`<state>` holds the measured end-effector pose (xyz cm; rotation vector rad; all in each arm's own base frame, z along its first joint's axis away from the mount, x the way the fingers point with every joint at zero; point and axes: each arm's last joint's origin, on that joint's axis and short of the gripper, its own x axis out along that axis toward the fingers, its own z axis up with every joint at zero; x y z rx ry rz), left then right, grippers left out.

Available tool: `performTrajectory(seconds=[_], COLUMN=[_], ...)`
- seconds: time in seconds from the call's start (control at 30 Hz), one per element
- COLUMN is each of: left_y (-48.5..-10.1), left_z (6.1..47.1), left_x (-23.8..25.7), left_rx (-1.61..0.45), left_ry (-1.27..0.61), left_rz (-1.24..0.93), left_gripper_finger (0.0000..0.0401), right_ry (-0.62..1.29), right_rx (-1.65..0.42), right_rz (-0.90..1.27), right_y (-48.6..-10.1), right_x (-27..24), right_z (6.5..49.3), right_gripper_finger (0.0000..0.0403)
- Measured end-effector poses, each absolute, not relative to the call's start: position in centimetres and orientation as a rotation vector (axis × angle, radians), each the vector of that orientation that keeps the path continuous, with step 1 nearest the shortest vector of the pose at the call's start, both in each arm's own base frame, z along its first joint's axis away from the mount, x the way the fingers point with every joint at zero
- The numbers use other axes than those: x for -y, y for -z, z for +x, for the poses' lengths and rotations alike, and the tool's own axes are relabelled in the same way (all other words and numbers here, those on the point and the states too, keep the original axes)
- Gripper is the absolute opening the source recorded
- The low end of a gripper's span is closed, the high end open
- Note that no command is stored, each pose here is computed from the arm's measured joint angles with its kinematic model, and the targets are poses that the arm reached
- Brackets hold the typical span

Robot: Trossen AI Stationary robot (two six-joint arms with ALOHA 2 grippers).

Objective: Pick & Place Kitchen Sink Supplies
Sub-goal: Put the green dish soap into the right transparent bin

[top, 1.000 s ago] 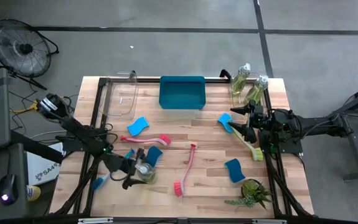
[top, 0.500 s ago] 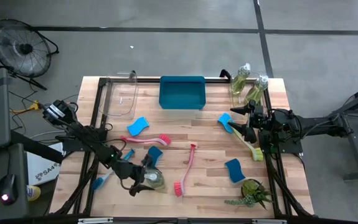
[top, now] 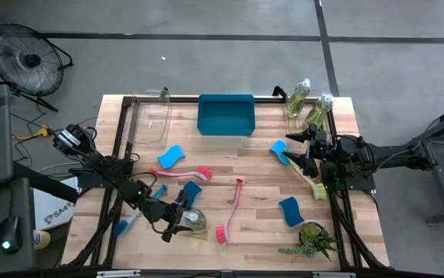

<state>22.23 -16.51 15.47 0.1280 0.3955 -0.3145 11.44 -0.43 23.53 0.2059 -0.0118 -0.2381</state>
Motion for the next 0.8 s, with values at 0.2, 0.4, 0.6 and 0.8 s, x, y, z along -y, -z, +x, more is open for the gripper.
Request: performTrajectory(seconds=[0.2,0.4,0.6,0.8], left_y=[-15.47,-15.50,-15.55,-16.20], left_z=[22.23,22.25,22.27,22.78], left_x=[16.49,16.47,16.47,16.86], left_rx=[-0.397,-0.394,-0.388,-0.394], left_ry=[0.298,0.288,0.283,0.281], left_rz=[0.103,0.096,0.094,0.127], left_gripper_finger=[0.0242,0.0241,0.0241,0.0226], right_ry=[0.238,0.238,0.238,0.238], right_rx=[0.012,0.011,0.012,0.012], right_rz=[0.206,0.206,0.206,0.206], right_y=[-23.53,-23.53,-23.53,-23.53], right_x=[0.44,0.43,0.43,0.44], right_z=[11.44,11.44,11.44,11.43], right_gripper_finger=[0.0339,0.0339,0.0339,0.0339])
